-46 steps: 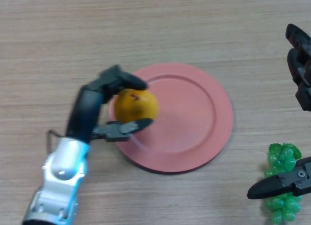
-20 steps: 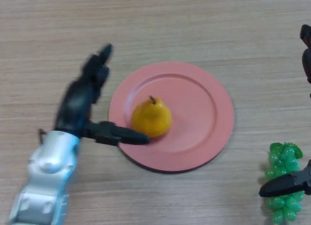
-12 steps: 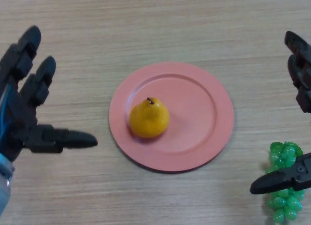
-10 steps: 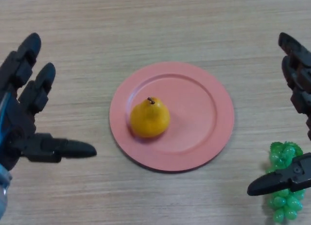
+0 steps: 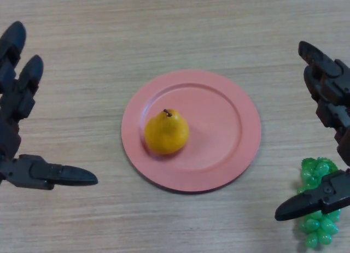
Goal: Pick up the yellow pear and place it on the plate
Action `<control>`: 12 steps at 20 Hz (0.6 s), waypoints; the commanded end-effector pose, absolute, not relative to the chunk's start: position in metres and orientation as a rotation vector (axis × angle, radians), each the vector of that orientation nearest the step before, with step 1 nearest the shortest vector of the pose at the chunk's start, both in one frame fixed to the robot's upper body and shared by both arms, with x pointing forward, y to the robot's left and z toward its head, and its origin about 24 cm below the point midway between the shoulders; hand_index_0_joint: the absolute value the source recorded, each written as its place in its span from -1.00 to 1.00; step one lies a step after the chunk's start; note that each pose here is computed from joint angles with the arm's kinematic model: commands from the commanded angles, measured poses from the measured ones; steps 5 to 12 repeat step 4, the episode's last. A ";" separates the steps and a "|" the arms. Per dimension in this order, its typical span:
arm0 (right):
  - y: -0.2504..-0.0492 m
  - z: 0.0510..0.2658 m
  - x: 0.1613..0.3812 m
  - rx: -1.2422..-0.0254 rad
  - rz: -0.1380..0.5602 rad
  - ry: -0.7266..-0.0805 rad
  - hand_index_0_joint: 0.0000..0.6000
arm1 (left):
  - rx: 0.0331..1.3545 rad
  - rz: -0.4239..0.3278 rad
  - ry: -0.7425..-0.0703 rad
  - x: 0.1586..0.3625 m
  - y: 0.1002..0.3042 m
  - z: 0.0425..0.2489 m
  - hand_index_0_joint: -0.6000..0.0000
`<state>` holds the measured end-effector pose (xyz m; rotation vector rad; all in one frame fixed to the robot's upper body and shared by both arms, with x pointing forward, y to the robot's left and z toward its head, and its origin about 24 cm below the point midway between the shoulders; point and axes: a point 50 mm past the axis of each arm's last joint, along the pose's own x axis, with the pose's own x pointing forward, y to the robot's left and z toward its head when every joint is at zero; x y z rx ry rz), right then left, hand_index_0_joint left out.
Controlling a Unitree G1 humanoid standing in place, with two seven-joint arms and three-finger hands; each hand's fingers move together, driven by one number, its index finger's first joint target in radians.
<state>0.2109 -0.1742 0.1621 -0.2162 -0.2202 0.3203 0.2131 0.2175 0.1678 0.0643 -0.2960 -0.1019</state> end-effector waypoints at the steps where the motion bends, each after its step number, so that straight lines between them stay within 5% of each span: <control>1: -0.171 0.187 0.200 -0.284 0.364 -0.412 -1.00 | 0.132 -0.058 -0.523 0.203 0.217 0.203 1.00; 12: -0.172 0.186 0.201 -0.276 0.371 -0.402 -1.00 | 0.159 -0.067 -0.542 0.205 0.210 0.209 1.00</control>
